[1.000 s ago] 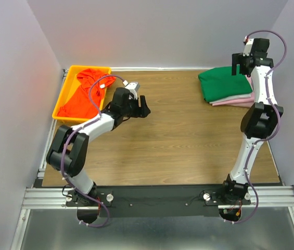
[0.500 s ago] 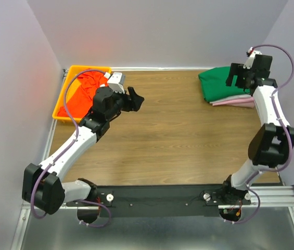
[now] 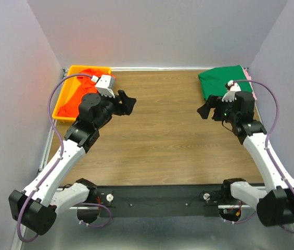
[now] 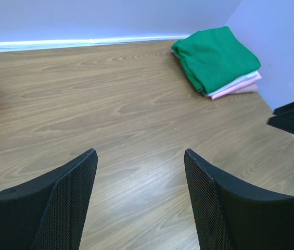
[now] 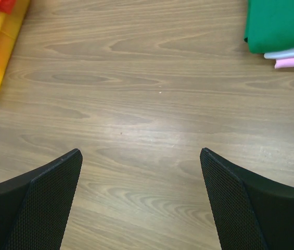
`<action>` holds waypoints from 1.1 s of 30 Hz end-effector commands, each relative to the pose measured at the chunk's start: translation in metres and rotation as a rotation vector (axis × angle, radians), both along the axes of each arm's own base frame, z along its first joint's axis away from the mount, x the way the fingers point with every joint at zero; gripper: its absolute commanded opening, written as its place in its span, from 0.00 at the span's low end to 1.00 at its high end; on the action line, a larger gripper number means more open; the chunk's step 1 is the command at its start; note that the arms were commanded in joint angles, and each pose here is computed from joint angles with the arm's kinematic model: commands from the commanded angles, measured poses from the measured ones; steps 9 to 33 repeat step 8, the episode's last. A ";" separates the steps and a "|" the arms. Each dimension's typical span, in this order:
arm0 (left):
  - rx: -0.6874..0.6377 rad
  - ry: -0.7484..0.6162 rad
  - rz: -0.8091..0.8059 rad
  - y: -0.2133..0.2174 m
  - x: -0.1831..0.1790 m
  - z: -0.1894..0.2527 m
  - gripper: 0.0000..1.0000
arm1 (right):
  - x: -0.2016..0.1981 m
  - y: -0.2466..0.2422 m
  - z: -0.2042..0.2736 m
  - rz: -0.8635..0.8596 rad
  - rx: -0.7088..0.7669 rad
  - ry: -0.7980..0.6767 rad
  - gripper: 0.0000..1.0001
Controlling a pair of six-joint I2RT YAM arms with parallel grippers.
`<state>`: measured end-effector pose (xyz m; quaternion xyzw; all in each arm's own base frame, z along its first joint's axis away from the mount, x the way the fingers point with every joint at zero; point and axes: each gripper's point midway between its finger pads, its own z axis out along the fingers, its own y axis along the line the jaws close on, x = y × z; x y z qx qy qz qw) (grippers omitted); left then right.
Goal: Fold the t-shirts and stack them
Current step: Reset both grippers
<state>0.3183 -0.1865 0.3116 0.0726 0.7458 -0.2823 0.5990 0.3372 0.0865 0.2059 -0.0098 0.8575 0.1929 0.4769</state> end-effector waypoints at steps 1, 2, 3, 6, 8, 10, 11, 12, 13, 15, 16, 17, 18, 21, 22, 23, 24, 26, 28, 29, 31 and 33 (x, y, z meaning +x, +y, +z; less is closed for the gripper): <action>0.077 -0.004 0.039 0.014 -0.006 0.003 0.75 | -0.022 0.007 0.008 0.011 0.070 -0.050 1.00; 0.082 -0.009 0.055 0.018 -0.006 0.004 0.75 | -0.024 0.006 0.008 0.003 0.066 -0.056 1.00; 0.085 -0.007 0.058 0.018 -0.006 0.002 0.75 | -0.025 0.002 0.006 -0.012 0.050 -0.061 1.00; 0.094 0.002 0.104 0.026 -0.002 -0.002 0.75 | -0.024 -0.002 0.005 -0.036 0.042 -0.060 1.00; 0.089 0.000 0.132 0.030 -0.001 -0.003 0.75 | -0.023 -0.001 0.000 -0.035 0.051 -0.039 1.00; 0.089 0.000 0.132 0.030 -0.001 -0.003 0.75 | -0.023 -0.001 0.000 -0.035 0.051 -0.039 1.00; 0.089 0.000 0.132 0.030 -0.001 -0.003 0.75 | -0.023 -0.001 0.000 -0.035 0.051 -0.039 1.00; 0.089 0.000 0.132 0.030 -0.001 -0.003 0.75 | -0.023 -0.001 0.000 -0.035 0.051 -0.039 1.00; 0.089 0.000 0.132 0.030 -0.001 -0.003 0.75 | -0.023 -0.001 0.000 -0.035 0.051 -0.039 1.00; 0.089 0.000 0.132 0.030 -0.001 -0.003 0.75 | -0.023 -0.001 0.000 -0.035 0.051 -0.039 1.00; 0.089 0.000 0.132 0.030 -0.001 -0.003 0.75 | -0.023 -0.001 0.000 -0.035 0.051 -0.039 1.00; 0.089 0.000 0.132 0.030 -0.001 -0.003 0.75 | -0.023 -0.001 0.000 -0.035 0.051 -0.039 1.00; 0.089 0.000 0.132 0.030 -0.001 -0.003 0.75 | -0.023 -0.001 0.000 -0.035 0.051 -0.039 1.00; 0.089 0.000 0.132 0.030 -0.001 -0.003 0.75 | -0.023 -0.001 0.000 -0.035 0.051 -0.039 1.00; 0.089 0.000 0.132 0.030 -0.001 -0.003 0.75 | -0.023 -0.001 0.000 -0.035 0.051 -0.039 1.00; 0.089 0.000 0.132 0.030 -0.001 -0.003 0.75 | -0.023 -0.001 0.000 -0.035 0.051 -0.039 1.00; 0.089 0.000 0.132 0.030 -0.001 -0.003 0.75 | -0.023 -0.001 0.000 -0.035 0.051 -0.039 1.00; 0.089 0.000 0.132 0.030 -0.001 -0.003 0.75 | -0.023 -0.001 0.000 -0.035 0.051 -0.039 1.00; 0.089 0.000 0.132 0.030 -0.001 -0.003 0.75 | -0.023 -0.001 0.000 -0.035 0.051 -0.039 1.00; 0.089 0.000 0.132 0.030 -0.001 -0.003 0.75 | -0.023 -0.001 0.000 -0.035 0.051 -0.039 1.00; 0.089 0.000 0.132 0.030 -0.001 -0.003 0.75 | -0.023 -0.001 0.000 -0.035 0.051 -0.039 1.00; 0.089 0.000 0.132 0.030 -0.001 -0.003 0.75 | -0.023 -0.001 0.000 -0.035 0.051 -0.039 1.00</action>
